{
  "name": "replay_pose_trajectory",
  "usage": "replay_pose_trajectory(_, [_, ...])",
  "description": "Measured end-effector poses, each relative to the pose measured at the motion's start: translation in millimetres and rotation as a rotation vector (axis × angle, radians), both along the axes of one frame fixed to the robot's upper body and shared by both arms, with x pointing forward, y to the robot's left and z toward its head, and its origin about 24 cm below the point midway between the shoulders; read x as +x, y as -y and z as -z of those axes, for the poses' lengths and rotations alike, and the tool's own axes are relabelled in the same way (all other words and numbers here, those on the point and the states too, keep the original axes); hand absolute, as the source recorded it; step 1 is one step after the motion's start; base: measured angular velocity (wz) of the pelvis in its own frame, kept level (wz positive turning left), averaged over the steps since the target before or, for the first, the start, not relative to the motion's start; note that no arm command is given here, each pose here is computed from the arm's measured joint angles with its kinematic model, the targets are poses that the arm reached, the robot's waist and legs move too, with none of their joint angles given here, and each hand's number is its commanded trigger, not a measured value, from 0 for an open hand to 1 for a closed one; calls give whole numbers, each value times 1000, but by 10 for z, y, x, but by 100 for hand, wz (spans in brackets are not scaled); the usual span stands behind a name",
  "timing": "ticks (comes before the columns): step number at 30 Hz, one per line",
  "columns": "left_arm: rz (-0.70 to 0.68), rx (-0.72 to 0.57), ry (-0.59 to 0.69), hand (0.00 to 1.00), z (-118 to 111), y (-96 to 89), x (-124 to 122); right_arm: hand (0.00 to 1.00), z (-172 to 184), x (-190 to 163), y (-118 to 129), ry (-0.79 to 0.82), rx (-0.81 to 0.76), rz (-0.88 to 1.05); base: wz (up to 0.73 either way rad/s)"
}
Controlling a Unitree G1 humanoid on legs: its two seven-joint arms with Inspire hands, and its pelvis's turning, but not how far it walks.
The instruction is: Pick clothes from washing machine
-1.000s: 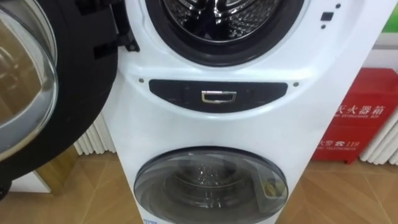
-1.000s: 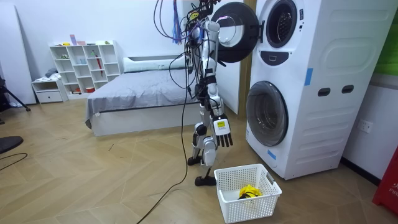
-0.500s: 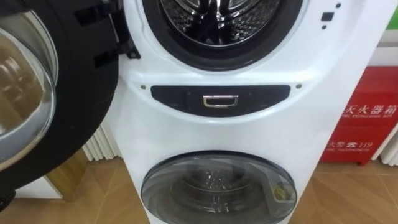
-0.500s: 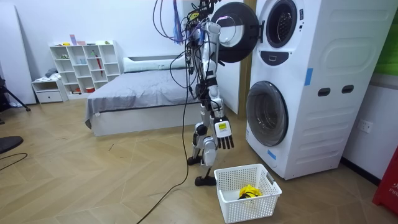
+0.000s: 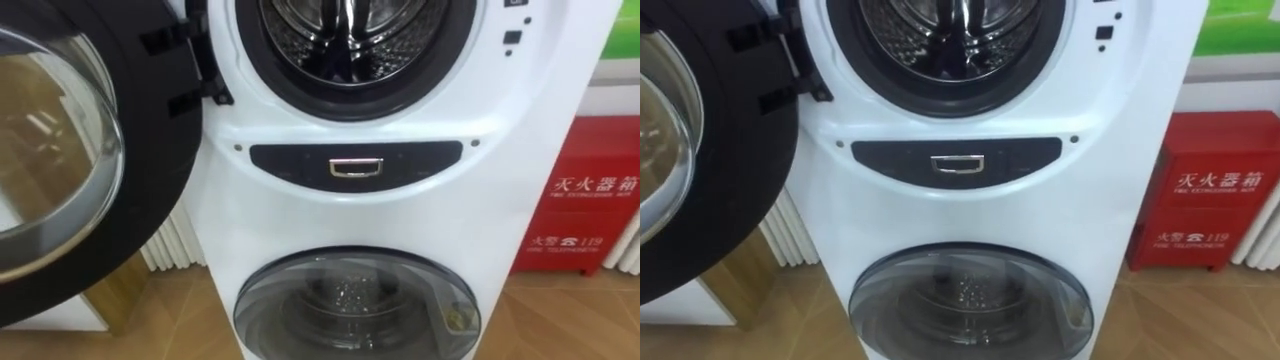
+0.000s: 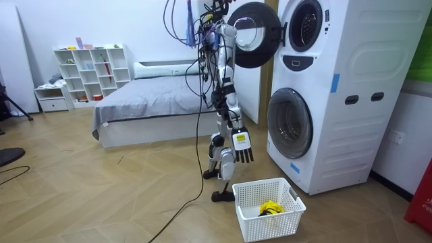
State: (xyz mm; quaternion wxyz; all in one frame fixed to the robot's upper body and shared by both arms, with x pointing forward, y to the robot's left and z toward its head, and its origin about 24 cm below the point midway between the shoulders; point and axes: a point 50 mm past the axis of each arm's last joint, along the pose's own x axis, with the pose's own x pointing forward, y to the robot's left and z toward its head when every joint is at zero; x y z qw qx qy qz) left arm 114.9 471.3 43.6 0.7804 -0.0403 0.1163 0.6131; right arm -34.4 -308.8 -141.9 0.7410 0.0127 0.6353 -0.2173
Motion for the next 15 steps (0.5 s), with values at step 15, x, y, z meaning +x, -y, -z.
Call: replay_pose_trajectory(15, [2,106,146,0,-487,-79,389,0,-36,58,58,23,-21,-40,0])
